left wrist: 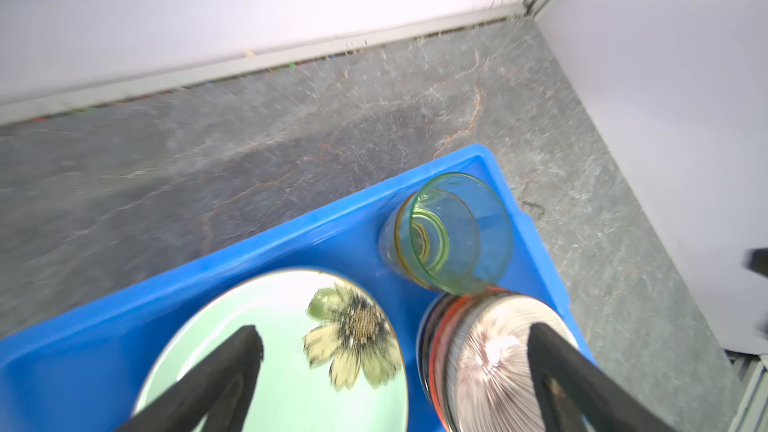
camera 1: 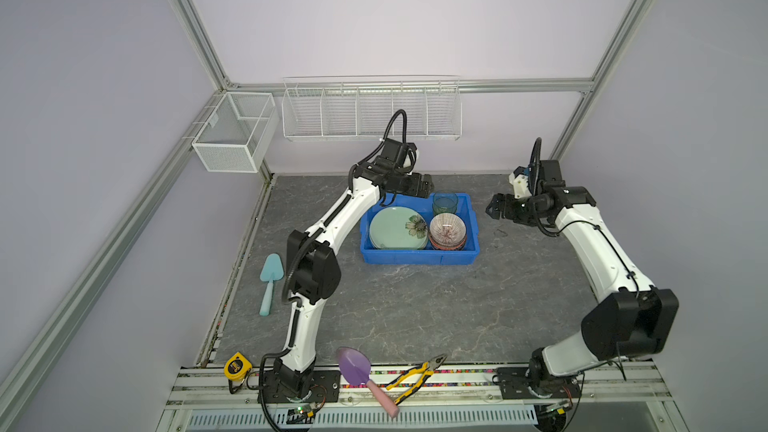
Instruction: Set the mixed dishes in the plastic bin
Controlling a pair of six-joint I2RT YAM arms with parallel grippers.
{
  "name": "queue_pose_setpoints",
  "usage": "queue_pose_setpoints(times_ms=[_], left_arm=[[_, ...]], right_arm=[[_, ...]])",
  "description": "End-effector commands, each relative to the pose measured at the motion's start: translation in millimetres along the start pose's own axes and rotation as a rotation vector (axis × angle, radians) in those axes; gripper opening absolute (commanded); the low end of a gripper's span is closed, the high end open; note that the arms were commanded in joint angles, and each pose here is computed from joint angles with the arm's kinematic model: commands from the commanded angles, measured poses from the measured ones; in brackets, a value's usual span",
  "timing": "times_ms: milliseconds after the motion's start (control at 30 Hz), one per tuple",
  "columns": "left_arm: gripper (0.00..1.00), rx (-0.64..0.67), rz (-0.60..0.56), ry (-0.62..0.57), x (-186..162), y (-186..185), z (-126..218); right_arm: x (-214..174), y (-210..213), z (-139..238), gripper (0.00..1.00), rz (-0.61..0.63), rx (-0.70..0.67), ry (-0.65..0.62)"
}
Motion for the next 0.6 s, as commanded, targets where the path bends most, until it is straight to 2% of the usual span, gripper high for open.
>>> queue_pose_setpoints(times_ms=[0,200,333,500,567], left_arm=[[0.98,0.061,-0.024,-0.155,20.8,8.4,43.5],[0.98,0.196,0.058,-0.263,-1.5,49.8,101.5],[0.98,0.316,0.147,-0.338,-32.5,82.9,137.3],[0.98,0.532,0.085,-0.48,-74.0,110.6,175.9],[0.98,0.641,0.095,-0.524,-93.5,124.7,190.5]], right_arm=[[0.2,2.0,6.4,0.88,0.019,0.025,-0.033],[-5.7,-2.5,7.3,0.88,0.0,0.001,-0.038],[-8.6,-6.8,12.3,0.88,-0.021,-0.011,-0.107],[-12.5,-16.6,19.6,0.88,-0.02,-0.054,-0.212],[-16.2,-23.5,19.7,0.88,-0.019,-0.09,-0.231]])
Point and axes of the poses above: each gripper's point midway between its finger pads, its own z axis back along the fingers, its own y axis along the line the jaws close on, x = y × z, the point moved 3 cm from there along z, back along the fingers, and after that the axes turned 1 degree about -z, right-handed, at the moved point
